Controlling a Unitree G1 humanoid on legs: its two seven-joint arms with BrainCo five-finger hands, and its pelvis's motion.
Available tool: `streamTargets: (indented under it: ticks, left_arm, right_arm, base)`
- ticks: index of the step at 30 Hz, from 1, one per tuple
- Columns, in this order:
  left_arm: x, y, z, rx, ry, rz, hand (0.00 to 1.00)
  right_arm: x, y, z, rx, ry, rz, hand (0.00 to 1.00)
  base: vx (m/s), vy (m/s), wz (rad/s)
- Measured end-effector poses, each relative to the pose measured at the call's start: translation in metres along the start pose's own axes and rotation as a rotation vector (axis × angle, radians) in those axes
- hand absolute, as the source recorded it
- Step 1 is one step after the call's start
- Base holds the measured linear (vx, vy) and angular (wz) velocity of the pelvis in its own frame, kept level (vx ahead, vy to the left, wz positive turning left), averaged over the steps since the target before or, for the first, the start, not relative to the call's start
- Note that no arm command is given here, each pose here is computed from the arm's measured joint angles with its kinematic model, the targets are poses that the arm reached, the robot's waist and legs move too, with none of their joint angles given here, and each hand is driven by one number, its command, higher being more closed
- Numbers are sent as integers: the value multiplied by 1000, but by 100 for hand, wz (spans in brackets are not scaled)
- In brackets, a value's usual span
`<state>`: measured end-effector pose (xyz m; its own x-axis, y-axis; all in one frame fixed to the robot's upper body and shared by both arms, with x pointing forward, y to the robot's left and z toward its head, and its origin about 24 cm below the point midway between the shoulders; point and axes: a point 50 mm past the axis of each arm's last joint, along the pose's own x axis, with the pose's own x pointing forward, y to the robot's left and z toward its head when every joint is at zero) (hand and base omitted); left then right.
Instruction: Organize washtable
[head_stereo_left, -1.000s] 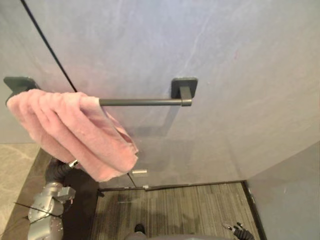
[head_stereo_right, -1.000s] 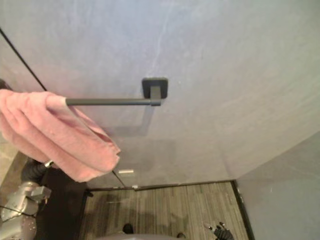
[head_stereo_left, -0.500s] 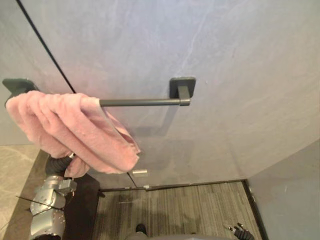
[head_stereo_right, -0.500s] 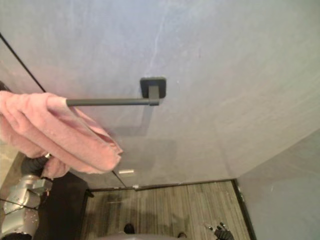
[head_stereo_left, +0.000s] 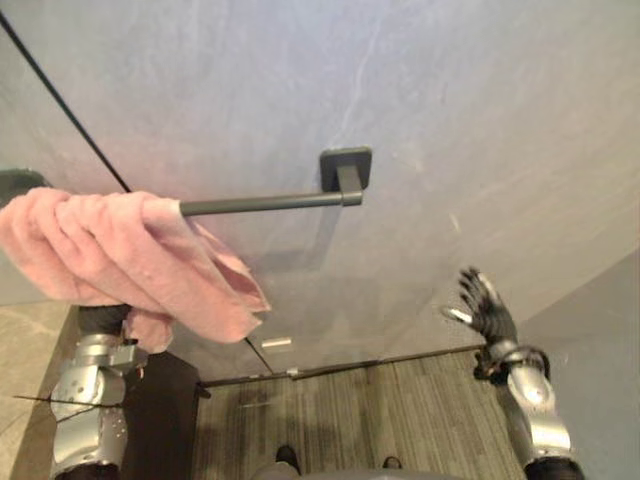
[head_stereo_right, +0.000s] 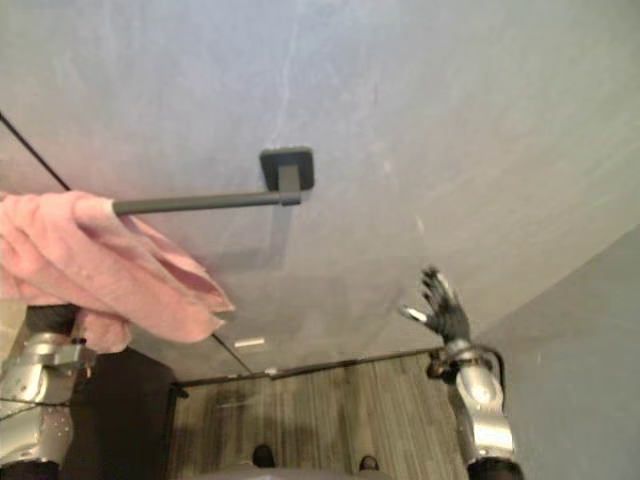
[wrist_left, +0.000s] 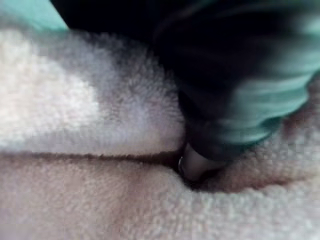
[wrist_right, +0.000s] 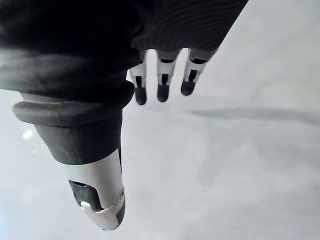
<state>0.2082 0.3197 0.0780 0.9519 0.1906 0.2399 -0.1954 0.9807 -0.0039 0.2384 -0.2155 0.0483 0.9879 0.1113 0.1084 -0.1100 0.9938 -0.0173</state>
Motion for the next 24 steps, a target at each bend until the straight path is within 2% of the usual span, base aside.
streamTargets:
  ticks: [1,4,8,10,18,24]
  left_arm:
    - [1,-2,0,-3,-2,-11,100]
    - [4,-8,-1,-11,-4,-46,100]
    - [12,-24,-1,-26,-10,-125,100]
    - [16,-31,0,-34,-20,-151,100]
    - [19,-37,3,-40,-35,-173,100]
    - [25,-42,4,-49,-43,-182,100]
  right_arm:
    - [7,12,13,-15,-50,78,0]
    - [10,23,18,-13,-61,181,0]
    - [17,73,52,-40,-201,494,0]
    - [23,87,63,-44,-254,567,0]
    - [38,111,77,-72,-314,673,0]
    - [65,118,82,-112,-330,617,0]
  base:
    - [-34,-12,-3]
    - [-41,-7,-5]
    - [-19,-4,-1]
    - [-19,-20,4]
    - [3,-4,1]
    - [-7,-12,5]
